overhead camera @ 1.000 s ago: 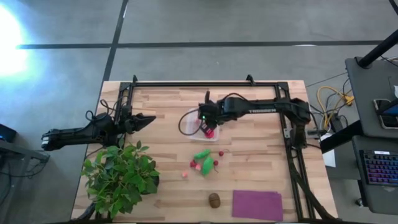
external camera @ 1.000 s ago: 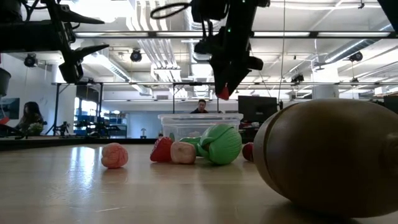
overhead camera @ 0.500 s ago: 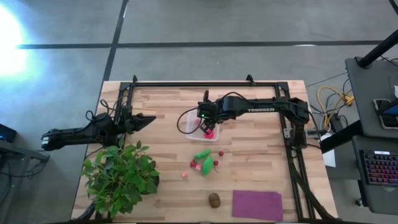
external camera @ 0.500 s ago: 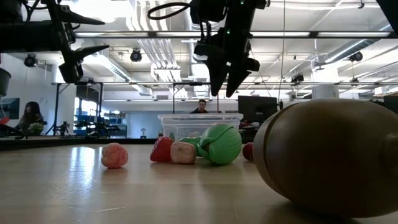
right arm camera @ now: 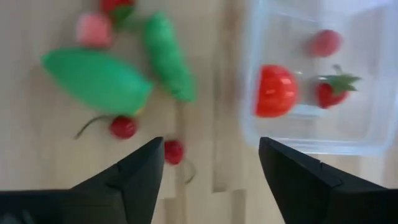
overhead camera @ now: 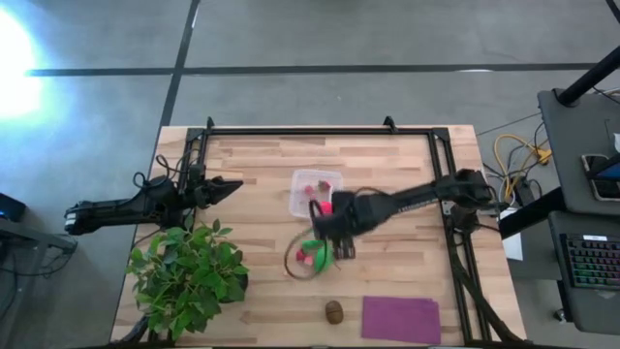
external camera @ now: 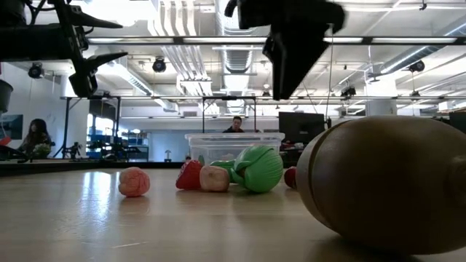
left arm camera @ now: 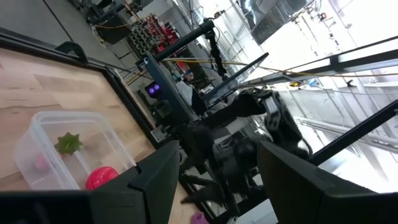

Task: Pick and placing Produce into tupperware
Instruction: Put the right red cherry into the transparent bin

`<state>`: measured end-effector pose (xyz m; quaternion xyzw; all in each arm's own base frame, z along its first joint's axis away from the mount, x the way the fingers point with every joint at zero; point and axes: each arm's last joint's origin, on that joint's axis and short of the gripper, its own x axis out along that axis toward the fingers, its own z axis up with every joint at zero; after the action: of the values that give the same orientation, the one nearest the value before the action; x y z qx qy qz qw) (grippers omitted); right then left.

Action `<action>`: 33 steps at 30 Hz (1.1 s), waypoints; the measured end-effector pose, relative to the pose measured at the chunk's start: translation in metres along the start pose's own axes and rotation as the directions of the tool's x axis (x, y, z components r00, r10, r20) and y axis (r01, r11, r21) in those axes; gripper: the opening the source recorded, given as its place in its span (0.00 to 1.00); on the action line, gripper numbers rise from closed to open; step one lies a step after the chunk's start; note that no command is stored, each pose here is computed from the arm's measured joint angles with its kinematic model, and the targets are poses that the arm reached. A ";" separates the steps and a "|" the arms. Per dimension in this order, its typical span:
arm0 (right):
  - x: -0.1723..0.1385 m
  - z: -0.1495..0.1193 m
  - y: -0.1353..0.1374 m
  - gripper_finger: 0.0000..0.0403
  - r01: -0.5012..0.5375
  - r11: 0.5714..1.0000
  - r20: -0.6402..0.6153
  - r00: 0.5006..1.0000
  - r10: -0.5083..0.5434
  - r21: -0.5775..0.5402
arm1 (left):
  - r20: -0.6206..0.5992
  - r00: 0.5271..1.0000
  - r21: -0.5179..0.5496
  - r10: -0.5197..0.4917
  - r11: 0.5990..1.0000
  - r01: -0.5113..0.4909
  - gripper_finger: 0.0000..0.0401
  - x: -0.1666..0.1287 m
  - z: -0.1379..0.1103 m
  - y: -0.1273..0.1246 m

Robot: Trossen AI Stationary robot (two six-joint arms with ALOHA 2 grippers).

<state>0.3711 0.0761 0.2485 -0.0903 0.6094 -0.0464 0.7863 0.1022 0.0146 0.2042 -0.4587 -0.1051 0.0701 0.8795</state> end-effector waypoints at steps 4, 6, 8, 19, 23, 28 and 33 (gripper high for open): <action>0.002 -0.010 0.026 0.58 -0.010 1.000 -0.020 1.000 0.010 -0.024 | 0.000 1.000 0.000 0.001 1.000 -0.001 0.50 0.000 0.000 0.000; 0.004 -0.014 0.035 0.57 -0.009 1.000 -0.027 1.000 0.009 -0.018 | -0.001 1.000 0.000 0.002 1.000 -0.002 0.50 0.000 0.000 0.000; 0.006 -0.020 0.040 0.56 -0.003 1.000 -0.040 0.999 0.003 -0.006 | -0.001 1.000 0.000 0.002 1.000 -0.002 0.50 0.000 0.000 0.000; 0.011 -0.045 0.026 0.55 0.057 0.993 -0.085 0.995 -0.048 0.103 | -0.001 1.000 0.000 0.001 1.000 -0.001 0.50 0.000 0.000 0.000; 0.014 -0.056 0.016 0.55 0.021 0.999 -0.044 0.999 -0.019 0.048 | -0.001 1.000 0.000 0.001 1.000 -0.001 0.50 0.000 0.000 0.000; 0.018 -0.070 0.007 0.55 -0.047 0.999 0.041 0.998 0.047 -0.006 | 0.000 1.000 0.000 0.000 1.000 0.000 0.50 0.000 0.000 0.000; 0.030 -0.083 0.008 0.55 -0.070 0.991 0.078 0.994 0.080 -0.115 | 0.000 1.000 0.000 0.000 1.000 0.000 0.50 0.000 0.000 0.000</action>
<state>0.2981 0.0713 0.1981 -0.1133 0.5810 0.0213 0.8057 0.1022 0.0146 0.2042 -0.4588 -0.1048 0.0701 0.8796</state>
